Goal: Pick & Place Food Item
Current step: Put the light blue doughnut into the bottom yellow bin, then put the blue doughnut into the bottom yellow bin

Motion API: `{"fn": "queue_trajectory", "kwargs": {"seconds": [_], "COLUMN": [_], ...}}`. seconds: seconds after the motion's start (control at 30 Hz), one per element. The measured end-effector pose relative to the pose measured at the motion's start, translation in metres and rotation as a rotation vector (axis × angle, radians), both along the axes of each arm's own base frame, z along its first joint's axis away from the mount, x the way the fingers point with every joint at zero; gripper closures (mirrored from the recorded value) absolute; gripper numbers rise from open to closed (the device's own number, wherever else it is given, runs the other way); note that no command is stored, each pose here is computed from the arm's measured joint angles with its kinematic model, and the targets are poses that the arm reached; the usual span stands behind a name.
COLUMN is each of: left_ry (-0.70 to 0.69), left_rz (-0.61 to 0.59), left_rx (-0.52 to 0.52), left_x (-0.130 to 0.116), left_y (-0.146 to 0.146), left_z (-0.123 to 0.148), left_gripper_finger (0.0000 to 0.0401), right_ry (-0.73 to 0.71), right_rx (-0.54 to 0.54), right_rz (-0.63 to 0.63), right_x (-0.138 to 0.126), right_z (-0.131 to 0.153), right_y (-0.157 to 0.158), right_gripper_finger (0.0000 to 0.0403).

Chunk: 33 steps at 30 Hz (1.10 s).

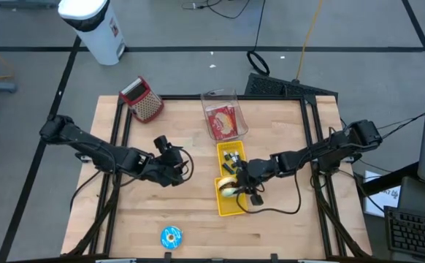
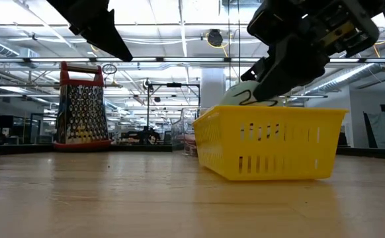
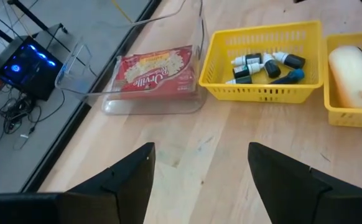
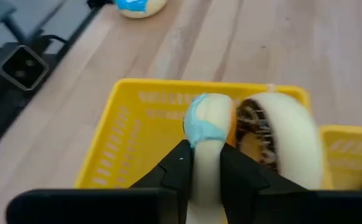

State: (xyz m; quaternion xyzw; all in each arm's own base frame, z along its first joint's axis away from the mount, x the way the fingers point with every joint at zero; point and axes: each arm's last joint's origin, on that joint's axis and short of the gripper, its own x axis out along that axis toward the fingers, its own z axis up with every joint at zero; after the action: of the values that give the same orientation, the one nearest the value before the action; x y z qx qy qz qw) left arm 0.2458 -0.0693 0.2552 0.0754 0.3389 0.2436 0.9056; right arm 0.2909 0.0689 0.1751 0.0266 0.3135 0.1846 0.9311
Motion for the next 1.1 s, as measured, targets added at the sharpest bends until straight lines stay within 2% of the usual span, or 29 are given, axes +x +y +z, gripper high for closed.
{"fn": "queue_trajectory", "kwargs": {"seconds": [0.47, 0.6, 0.73, 0.83, 0.97, 1.03, 1.1], "left_ry": [-0.001, -0.002, 0.010, 0.048, 0.142, 0.195, 0.250], "left_rz": [0.001, 0.002, -0.023, -0.108, -0.300, -0.357, -0.373], "left_rx": [-0.002, -0.003, -0.034, -0.159, -0.479, -0.611, -0.650], "left_x": [0.000, 0.000, 0.000, 0.000, -0.002, -0.003, -0.004], "left_y": [0.000, 0.000, -0.001, -0.005, -0.018, -0.030, -0.044], "left_z": [0.000, 0.000, -0.001, -0.003, -0.006, -0.010, -0.018], "left_gripper_finger": [0.0153, 0.0153, 0.0153, 0.0153, 0.0153, 0.0153, 0.0153], "right_ry": [-0.055, -0.071, -0.076, -0.101, -0.154, -0.207, -0.247], "right_rx": [-0.208, -0.258, -0.251, -0.235, -0.239, -0.241, -0.254], "right_rz": [-0.036, -0.034, -0.041, -0.039, -0.023, -0.018, -0.007], "right_x": [-0.004, -0.004, -0.004, -0.006, -0.012, -0.015, -0.018], "right_z": [-0.001, -0.001, 0.000, 0.007, 0.022, 0.032, 0.042], "right_y": [0.014, 0.016, 0.016, 0.018, 0.019, 0.018, 0.017], "right_gripper_finger": [0.0213, 0.0193, 0.0186, 0.0186, 0.0189, 0.0189, 0.0187]}}
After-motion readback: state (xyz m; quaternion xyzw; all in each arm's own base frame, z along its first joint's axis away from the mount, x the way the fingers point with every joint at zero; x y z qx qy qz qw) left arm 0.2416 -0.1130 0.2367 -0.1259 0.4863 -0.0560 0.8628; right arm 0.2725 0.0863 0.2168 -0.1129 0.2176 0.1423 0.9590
